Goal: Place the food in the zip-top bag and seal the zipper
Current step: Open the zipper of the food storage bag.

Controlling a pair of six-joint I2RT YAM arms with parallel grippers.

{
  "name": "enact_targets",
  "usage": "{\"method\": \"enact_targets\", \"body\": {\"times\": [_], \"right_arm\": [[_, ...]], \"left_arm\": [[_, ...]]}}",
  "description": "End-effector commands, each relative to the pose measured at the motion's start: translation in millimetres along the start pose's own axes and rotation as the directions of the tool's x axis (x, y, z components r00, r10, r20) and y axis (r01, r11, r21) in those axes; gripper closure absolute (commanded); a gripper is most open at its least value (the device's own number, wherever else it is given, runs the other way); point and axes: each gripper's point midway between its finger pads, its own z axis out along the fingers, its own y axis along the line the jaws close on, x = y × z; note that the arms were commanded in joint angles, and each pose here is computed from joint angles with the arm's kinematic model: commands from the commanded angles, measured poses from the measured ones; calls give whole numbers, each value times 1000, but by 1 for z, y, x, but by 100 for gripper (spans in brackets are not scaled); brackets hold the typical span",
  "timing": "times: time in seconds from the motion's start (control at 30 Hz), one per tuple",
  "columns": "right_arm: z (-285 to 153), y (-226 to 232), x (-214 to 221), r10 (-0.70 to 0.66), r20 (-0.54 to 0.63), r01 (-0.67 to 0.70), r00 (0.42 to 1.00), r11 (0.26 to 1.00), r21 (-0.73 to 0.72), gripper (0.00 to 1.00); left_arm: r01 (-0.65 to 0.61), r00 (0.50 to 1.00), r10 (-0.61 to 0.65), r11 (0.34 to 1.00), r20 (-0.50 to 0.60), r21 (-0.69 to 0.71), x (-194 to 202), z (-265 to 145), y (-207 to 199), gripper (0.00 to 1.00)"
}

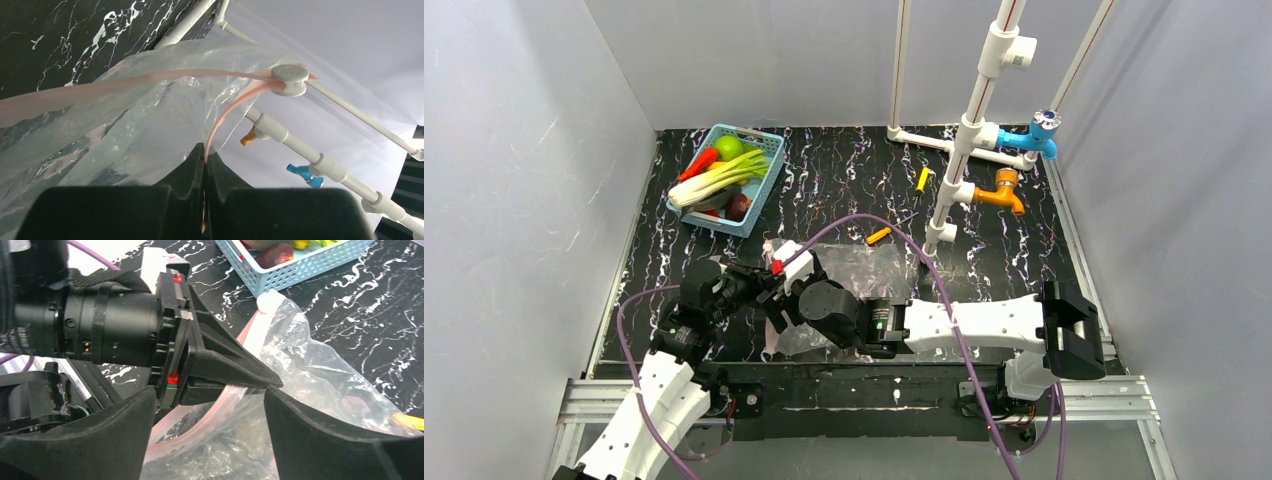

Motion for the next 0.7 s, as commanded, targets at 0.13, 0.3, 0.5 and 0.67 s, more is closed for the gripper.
{"method": "enact_targets", "body": {"times": [0.13, 0.3, 0.5, 0.67], "right_arm": [[-16, 4, 15, 4, 15, -2, 1000, 994, -113, 19], [-11, -16, 3, 23, 57, -24, 998, 1000, 17, 17], [2, -9, -12, 24, 80, -26, 996, 999, 33, 17], [13, -20, -9, -26, 67, 16, 997, 991, 133, 36]], "left_arm": [[-67, 997, 68, 997, -37, 35, 13, -9, -18, 100], [-85, 996, 84, 996, -30, -5, 14, -11, -14, 100], [-28, 998, 28, 1000, -54, 10, 16, -10, -14, 100], [-24, 998, 26, 1000, -59, 19, 19, -15, -17, 100]]}}
